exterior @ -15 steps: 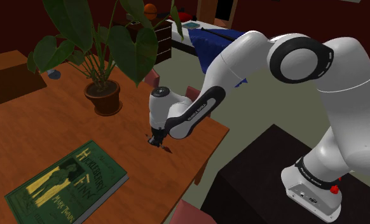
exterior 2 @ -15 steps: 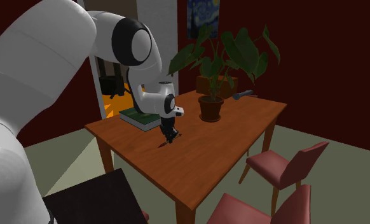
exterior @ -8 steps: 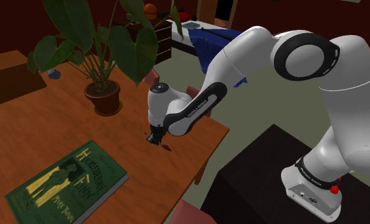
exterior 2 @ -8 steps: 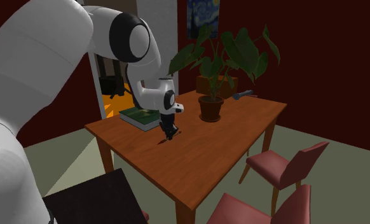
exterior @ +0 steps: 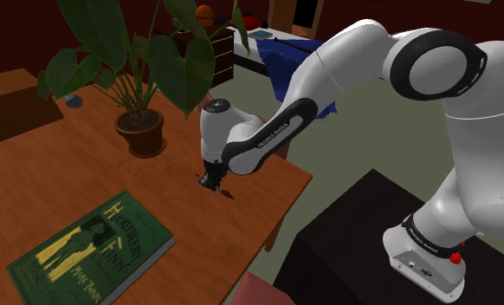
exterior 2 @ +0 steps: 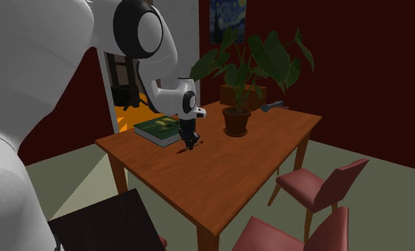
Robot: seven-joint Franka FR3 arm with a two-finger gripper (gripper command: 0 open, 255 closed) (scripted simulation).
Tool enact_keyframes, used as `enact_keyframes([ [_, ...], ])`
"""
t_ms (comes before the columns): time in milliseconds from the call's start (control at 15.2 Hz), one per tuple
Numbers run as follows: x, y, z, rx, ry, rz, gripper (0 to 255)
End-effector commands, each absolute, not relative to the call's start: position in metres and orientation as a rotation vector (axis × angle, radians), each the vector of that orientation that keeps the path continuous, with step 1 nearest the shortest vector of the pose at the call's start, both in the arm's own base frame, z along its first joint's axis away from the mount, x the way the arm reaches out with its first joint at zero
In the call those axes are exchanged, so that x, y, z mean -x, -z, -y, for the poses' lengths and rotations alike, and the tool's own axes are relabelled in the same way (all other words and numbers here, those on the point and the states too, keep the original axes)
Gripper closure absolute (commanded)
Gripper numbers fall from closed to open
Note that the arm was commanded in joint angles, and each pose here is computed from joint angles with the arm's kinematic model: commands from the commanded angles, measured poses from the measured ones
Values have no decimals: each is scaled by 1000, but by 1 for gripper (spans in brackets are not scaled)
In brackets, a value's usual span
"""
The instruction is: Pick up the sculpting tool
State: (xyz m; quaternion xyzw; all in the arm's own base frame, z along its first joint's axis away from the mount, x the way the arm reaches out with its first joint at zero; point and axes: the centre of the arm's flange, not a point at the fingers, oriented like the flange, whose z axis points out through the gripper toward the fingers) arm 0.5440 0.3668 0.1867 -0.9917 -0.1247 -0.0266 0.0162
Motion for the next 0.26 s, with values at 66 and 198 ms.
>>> enact_keyframes([
  [66, -544, -202, -367, 3084, 82, 388, 255],
  [198, -544, -203, -367, 3084, 82, 388, 255],
])
